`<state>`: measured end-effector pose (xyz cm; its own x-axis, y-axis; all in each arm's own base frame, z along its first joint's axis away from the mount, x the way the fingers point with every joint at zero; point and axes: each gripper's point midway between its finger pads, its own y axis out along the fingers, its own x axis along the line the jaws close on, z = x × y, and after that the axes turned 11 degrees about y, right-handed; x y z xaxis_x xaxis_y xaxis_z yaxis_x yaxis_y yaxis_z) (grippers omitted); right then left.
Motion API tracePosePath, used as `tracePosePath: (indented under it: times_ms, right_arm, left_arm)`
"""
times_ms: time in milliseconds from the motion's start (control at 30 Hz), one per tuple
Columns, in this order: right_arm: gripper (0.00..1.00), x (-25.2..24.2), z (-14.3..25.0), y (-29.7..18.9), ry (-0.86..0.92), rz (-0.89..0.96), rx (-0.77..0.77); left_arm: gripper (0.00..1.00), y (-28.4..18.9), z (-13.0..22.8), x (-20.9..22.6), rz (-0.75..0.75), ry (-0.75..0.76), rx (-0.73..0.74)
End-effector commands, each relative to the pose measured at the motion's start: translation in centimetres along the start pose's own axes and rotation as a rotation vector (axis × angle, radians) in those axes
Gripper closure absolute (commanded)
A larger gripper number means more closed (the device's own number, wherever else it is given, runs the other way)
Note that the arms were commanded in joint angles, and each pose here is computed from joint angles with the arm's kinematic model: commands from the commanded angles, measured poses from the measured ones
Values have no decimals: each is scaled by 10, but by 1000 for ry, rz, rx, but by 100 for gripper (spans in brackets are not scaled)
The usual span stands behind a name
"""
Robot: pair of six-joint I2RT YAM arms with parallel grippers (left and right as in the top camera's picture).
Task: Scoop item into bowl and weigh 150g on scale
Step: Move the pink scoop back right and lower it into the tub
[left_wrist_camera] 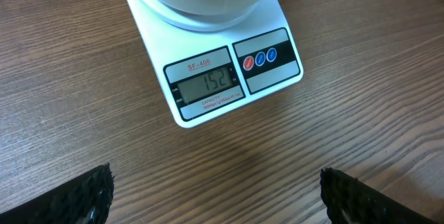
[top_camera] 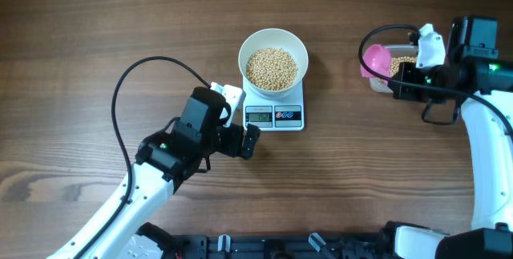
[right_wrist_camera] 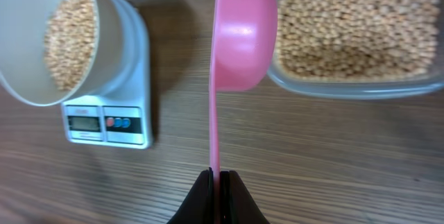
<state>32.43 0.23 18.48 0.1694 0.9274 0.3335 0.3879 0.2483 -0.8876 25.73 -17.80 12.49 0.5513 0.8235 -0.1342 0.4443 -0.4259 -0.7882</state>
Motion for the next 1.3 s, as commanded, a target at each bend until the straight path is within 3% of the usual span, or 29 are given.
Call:
tracePosePath:
  times_ms: [0, 233, 600, 1267]
  right_arm:
    - [96, -18, -9, -10, 13, 115, -53]
    - [96, -43, -22, -15, 94, 264, -127]
    - [96, -51, -12, 14, 144, 265, -36]
    - [96, -65, -18, 33, 218, 317, -23]
  left_arm:
    - [0, -2, -8, -2, -2, 19, -16]
    - [0, -2, -8, -2, -2, 19, -16]
    - [0, -2, -8, -2, -2, 19, -16]
    - [0, -2, -8, -2, -2, 19, -16]
